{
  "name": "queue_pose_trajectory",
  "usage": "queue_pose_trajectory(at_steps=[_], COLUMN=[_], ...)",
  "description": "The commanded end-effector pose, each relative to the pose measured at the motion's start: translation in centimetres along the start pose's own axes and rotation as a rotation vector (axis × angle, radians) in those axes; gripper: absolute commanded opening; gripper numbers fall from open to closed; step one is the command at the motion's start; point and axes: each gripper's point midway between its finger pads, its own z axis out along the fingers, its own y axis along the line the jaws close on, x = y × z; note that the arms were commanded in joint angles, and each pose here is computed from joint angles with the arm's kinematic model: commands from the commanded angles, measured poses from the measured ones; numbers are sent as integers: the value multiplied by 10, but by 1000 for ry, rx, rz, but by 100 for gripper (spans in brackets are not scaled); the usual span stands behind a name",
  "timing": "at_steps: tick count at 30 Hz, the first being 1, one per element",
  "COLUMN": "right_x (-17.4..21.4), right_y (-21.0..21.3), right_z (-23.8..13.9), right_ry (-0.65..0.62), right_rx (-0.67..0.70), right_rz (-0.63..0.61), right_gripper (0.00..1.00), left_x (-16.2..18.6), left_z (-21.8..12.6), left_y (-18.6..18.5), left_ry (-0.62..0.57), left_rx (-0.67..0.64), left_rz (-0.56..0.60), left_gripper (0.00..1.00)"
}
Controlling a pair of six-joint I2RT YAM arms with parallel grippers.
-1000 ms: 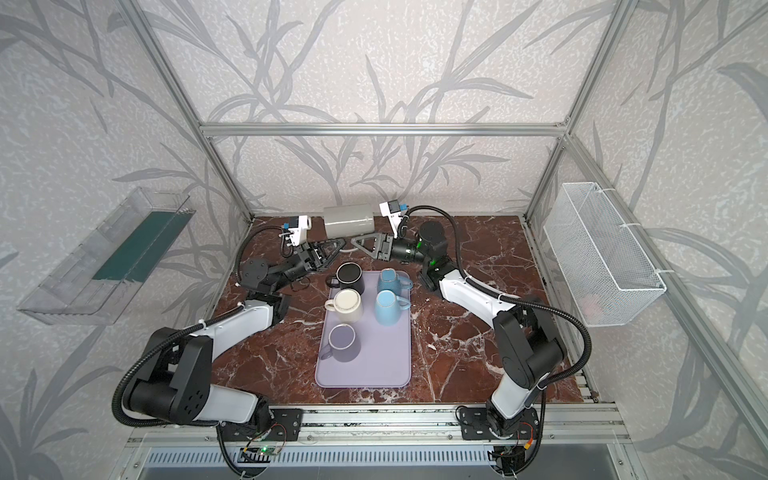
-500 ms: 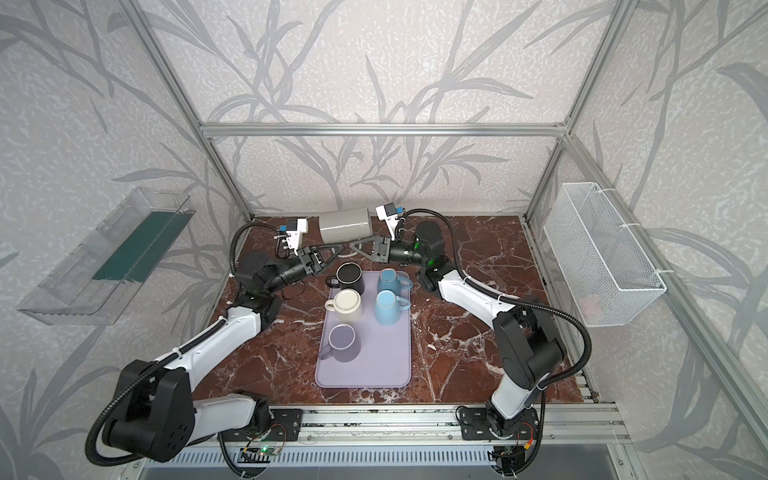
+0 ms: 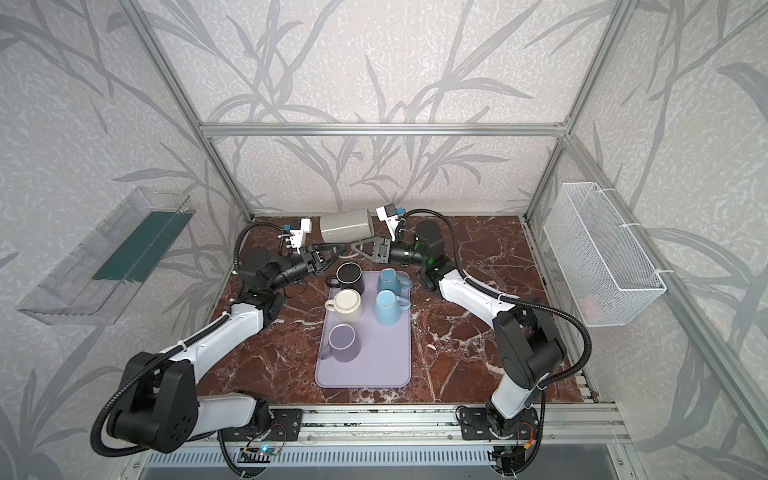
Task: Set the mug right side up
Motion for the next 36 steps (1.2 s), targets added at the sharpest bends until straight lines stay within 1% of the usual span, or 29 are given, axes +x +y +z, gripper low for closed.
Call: queue_pose_trajectory(at_steps=[1, 11, 19, 22, 24, 34, 35, 36], right_x=[-18, -15, -11, -12, -15, -21, -18, -18], right_y=[35, 34, 35, 37, 38, 45, 34, 33], right_z=[-6, -3, 3, 3, 4, 3, 6, 7], right_ry=[-42, -24, -4, -12, -23, -43, -36, -35], right_rx=[-64, -85, -103, -125, -135, -159, -149, -150], right_rz=[-132, -119, -109, -101, -96, -97, -77, -72], right_gripper=[0, 0, 0, 0, 0, 0, 0, 0], left_x=[-10, -11, -13, -13, -13, -11, -10, -10], left_z=[-2, 1, 4, 4, 4, 5, 5, 5], left_y=[-34, -32, -30, -28, -26, -21, -19, -19], left_ry=[-7, 9, 13, 13, 11, 19, 21, 21], left_rx=[90, 88, 90, 90, 87, 77, 70, 70], left_rz=[79, 71, 68, 62, 58, 54, 50, 52], left_gripper=[34, 22, 24, 28, 32, 33, 32, 32])
